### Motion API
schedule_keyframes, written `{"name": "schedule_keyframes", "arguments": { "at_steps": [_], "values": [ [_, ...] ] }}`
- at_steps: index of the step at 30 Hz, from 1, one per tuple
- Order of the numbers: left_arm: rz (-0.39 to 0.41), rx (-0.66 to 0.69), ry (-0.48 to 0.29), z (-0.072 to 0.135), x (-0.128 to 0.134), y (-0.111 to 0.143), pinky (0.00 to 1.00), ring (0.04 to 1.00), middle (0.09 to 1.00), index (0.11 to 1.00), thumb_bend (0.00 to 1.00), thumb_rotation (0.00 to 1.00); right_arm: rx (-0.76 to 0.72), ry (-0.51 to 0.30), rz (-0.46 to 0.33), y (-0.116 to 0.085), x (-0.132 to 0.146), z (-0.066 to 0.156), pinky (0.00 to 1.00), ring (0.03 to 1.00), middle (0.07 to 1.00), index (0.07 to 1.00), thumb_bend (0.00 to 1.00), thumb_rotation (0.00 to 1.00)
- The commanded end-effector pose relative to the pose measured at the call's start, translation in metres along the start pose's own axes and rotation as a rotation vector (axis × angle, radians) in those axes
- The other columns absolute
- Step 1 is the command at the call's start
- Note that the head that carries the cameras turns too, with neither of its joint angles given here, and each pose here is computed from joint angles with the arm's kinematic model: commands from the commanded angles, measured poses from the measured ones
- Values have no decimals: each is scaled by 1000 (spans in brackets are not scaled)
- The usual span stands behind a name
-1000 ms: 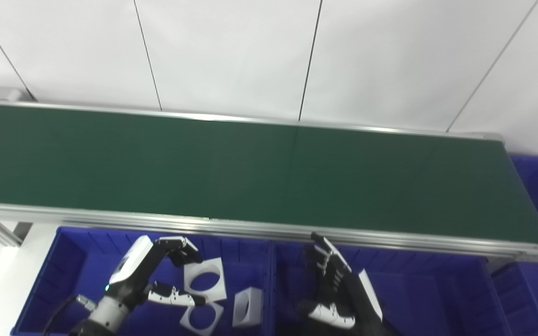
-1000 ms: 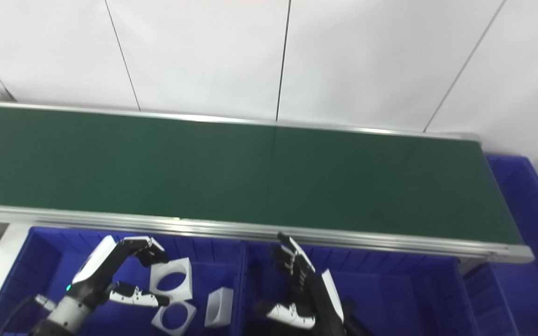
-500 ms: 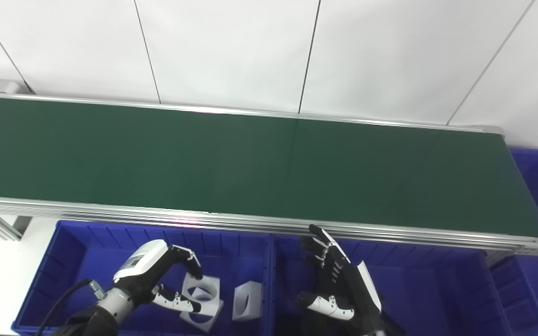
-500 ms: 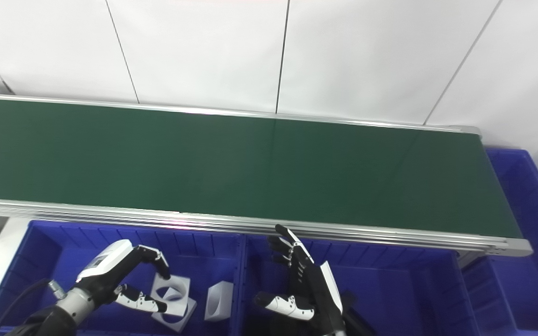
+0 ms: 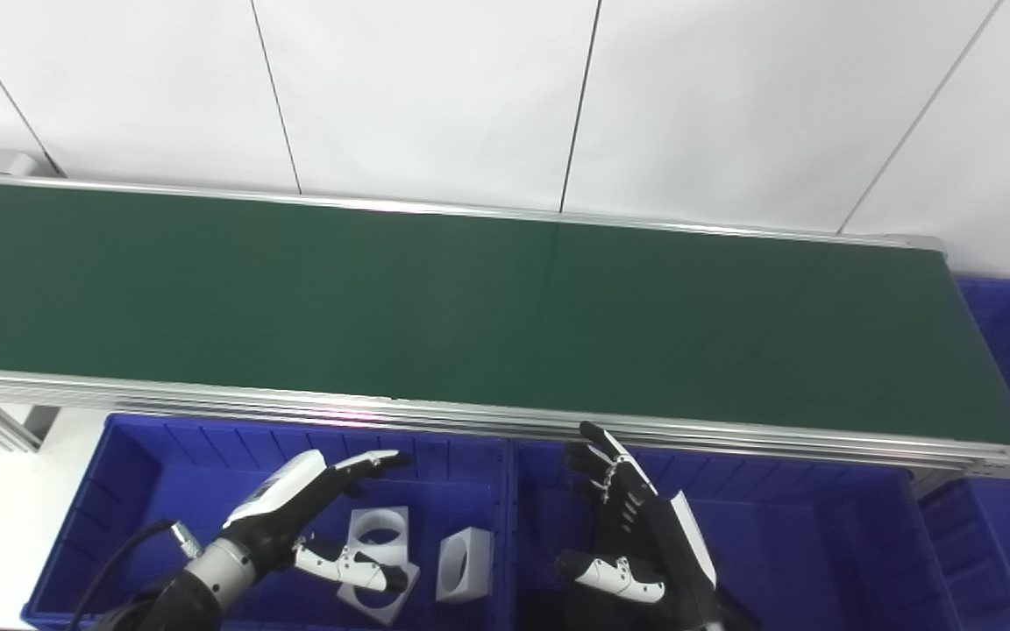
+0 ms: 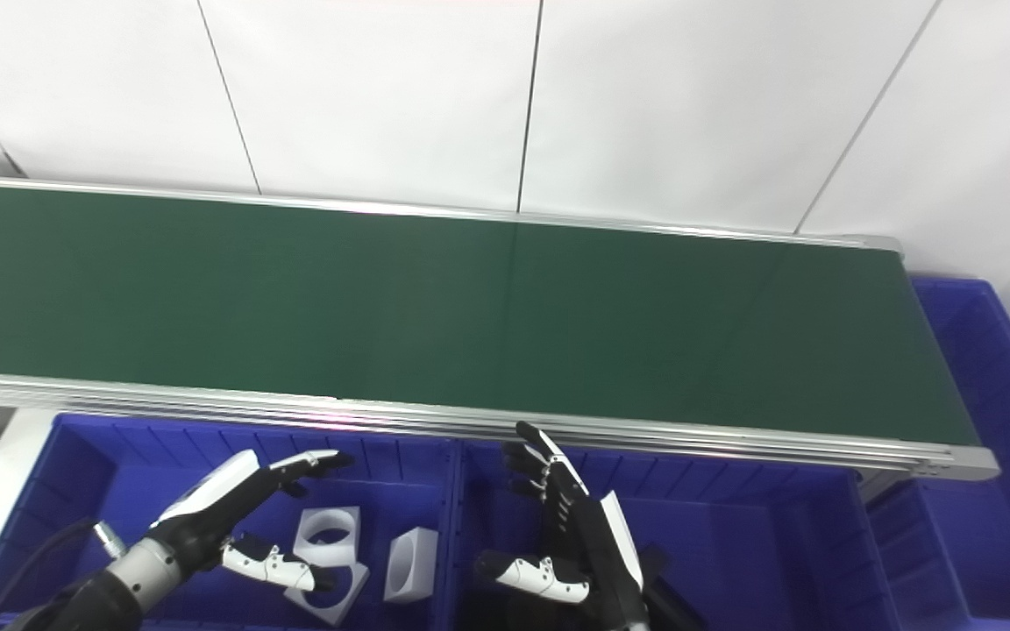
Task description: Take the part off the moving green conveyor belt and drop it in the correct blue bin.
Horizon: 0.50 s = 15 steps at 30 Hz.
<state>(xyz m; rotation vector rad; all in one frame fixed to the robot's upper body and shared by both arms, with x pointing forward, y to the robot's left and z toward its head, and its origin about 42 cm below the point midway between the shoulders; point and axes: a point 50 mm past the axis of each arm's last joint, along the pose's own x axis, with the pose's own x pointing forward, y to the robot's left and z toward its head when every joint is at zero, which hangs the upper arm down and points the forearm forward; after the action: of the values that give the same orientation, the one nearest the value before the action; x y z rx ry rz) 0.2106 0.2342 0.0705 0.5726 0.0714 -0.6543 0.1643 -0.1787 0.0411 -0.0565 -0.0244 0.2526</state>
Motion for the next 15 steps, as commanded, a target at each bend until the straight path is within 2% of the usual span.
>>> {"name": "schedule_keyframes", "arguments": {
  "at_steps": [1,2,6,15],
  "values": [
    [55,-122,-117,10,2,-5,785,861,879,846,898,319,-2,-36,-1,2,0,6,768,835,844,910,974,465],
    [71,-192,-144,11,2,-9,786,853,876,848,911,370,0,-35,-2,2,-1,5,773,840,849,912,978,472],
    [119,-397,-238,12,5,-30,780,821,847,822,921,279,-3,-37,-4,1,-4,3,778,839,851,909,976,466],
    [165,-574,-284,1,12,-45,829,838,847,850,894,200,-11,-27,3,-3,-6,1,798,851,880,924,974,473]
  ]
}}
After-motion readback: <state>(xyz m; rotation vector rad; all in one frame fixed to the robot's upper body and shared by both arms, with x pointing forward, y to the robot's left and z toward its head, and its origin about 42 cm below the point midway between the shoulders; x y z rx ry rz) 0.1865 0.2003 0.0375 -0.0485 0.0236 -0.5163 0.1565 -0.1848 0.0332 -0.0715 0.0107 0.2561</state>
